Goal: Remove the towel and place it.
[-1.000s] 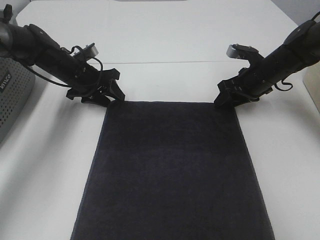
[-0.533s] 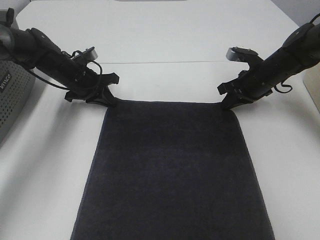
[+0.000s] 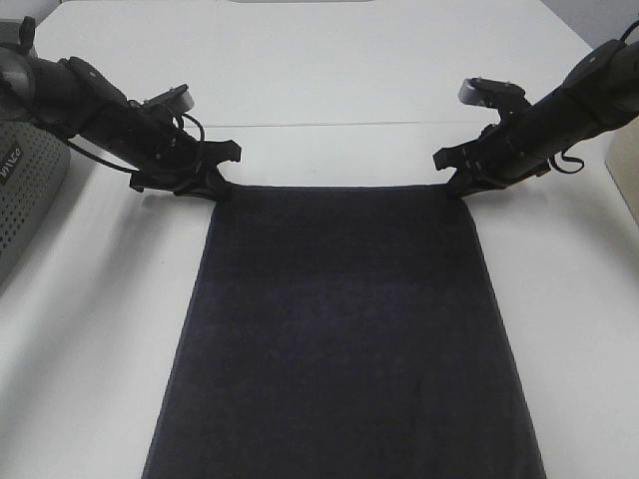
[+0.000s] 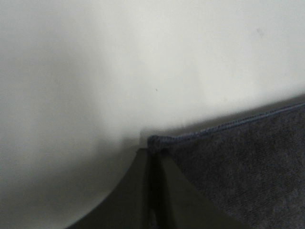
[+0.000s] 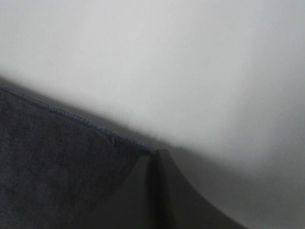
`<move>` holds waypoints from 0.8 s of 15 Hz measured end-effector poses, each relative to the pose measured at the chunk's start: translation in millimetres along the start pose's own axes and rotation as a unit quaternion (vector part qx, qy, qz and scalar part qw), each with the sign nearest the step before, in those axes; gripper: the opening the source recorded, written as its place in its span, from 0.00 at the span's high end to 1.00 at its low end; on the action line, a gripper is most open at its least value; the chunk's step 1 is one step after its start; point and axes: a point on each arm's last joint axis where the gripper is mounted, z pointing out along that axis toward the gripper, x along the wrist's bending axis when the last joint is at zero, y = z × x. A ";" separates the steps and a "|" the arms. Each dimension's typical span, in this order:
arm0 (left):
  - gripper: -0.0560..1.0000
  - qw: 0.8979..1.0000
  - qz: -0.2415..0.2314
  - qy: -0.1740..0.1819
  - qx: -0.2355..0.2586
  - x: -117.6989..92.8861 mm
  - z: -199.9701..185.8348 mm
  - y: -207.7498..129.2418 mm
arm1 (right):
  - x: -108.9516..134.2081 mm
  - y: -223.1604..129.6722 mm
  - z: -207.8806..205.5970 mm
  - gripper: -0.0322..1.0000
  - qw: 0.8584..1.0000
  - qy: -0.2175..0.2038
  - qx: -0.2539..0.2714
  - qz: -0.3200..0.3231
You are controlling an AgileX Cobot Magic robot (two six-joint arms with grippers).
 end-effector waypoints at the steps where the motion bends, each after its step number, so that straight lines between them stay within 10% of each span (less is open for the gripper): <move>1: 0.94 0.999 0.017 0.020 -0.035 2.4 0.5 6.1 | -0.6 19.1 -6.7 0.96 0.999 -0.018 -0.043 -0.009; 12: 0.95 0.962 0.117 0.076 -0.235 -13.9 23.4 70.4 | -27.8 85.3 32.3 0.96 0.977 -0.091 -0.179 -0.078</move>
